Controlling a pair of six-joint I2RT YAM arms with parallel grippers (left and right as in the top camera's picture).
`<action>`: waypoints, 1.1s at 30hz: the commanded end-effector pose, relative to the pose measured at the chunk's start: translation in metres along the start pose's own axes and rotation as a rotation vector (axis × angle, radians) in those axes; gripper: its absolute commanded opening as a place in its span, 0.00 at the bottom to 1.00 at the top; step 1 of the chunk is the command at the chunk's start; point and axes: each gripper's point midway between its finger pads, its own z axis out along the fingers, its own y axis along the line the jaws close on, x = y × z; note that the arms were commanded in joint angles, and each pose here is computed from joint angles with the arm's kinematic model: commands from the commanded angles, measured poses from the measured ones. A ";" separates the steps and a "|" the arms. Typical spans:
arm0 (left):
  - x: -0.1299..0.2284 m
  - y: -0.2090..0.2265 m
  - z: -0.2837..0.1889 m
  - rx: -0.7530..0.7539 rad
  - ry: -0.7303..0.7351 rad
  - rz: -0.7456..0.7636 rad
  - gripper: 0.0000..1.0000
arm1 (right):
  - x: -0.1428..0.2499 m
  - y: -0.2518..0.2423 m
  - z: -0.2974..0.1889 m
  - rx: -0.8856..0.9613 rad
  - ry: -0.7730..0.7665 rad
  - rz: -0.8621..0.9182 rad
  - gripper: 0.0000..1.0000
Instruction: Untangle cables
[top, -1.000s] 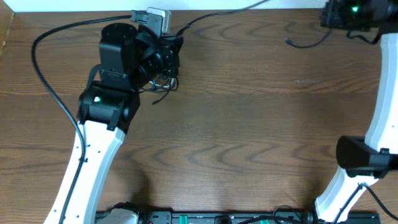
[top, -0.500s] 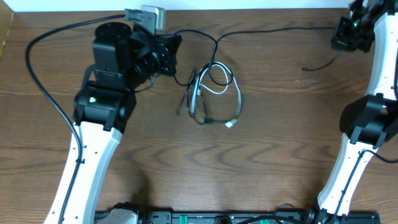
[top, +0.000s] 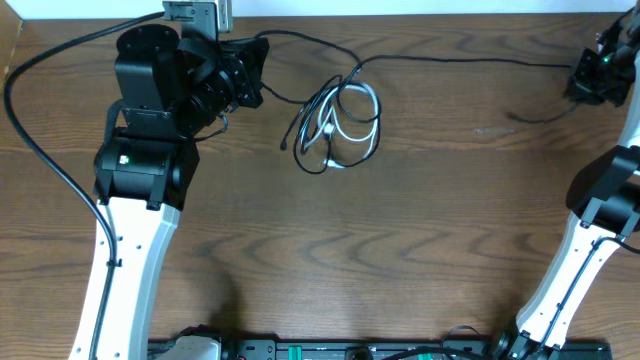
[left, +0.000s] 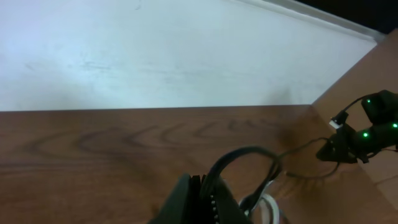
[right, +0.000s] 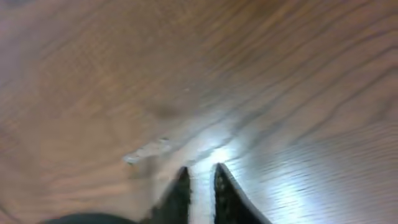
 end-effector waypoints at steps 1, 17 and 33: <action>-0.008 -0.014 -0.005 0.074 0.000 -0.008 0.07 | 0.006 0.025 -0.002 -0.157 0.018 -0.187 0.57; 0.039 -0.048 0.061 0.220 0.157 -0.101 0.08 | 0.091 0.213 -0.062 -0.750 -0.015 -0.849 0.82; 0.029 -0.051 0.062 0.227 0.133 -0.235 0.08 | 0.202 0.326 -0.046 -0.823 0.061 -1.337 0.82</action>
